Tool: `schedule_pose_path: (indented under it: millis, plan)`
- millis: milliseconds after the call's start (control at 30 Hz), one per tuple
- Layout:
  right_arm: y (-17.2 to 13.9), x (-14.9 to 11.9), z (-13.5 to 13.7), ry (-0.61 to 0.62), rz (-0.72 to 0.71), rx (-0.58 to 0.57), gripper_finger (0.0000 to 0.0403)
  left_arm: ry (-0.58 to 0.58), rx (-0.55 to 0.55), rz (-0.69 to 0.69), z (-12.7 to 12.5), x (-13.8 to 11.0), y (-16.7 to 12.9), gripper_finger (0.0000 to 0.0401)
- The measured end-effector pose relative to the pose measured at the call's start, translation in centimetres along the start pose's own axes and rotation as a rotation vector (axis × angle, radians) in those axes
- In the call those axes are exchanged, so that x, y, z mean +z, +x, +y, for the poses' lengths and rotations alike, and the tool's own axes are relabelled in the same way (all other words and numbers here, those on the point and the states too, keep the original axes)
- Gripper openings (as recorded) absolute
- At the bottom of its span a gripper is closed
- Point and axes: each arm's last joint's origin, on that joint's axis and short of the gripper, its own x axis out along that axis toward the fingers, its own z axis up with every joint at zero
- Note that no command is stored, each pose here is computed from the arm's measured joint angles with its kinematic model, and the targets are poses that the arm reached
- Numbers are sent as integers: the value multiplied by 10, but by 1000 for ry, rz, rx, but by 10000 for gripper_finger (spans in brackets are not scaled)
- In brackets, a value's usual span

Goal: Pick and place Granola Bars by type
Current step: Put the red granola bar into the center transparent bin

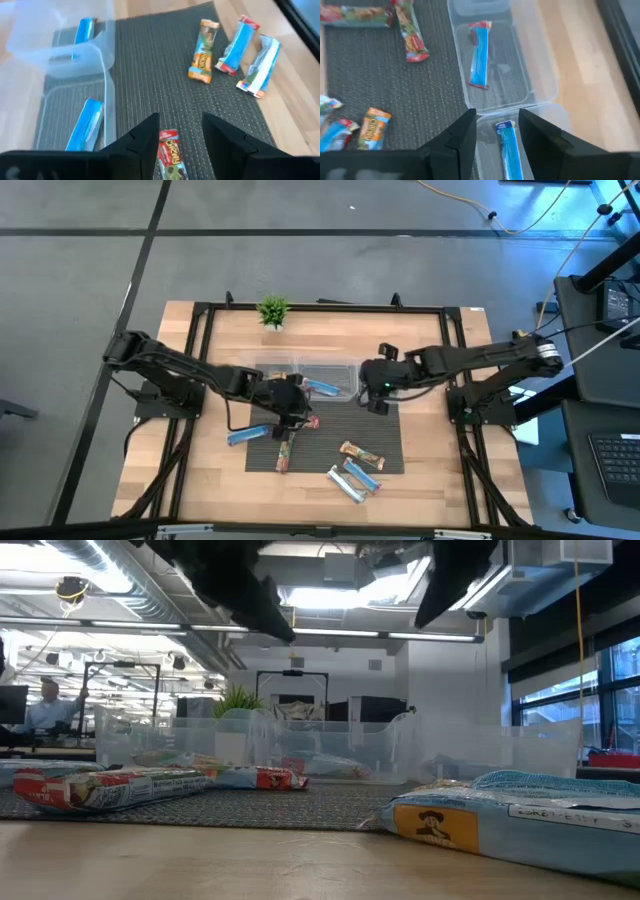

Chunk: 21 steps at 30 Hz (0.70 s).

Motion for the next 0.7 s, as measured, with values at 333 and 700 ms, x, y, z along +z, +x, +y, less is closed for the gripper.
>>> schedule_pose_path:
  millis: [333,700]
  plan:
    - [-40,-6,-6,46,-126,2,150,-123,2,41,5,-6,12,215]
    - [-39,-6,-6,45,-121,2,150,-312,9,23,1,-4,12,229]
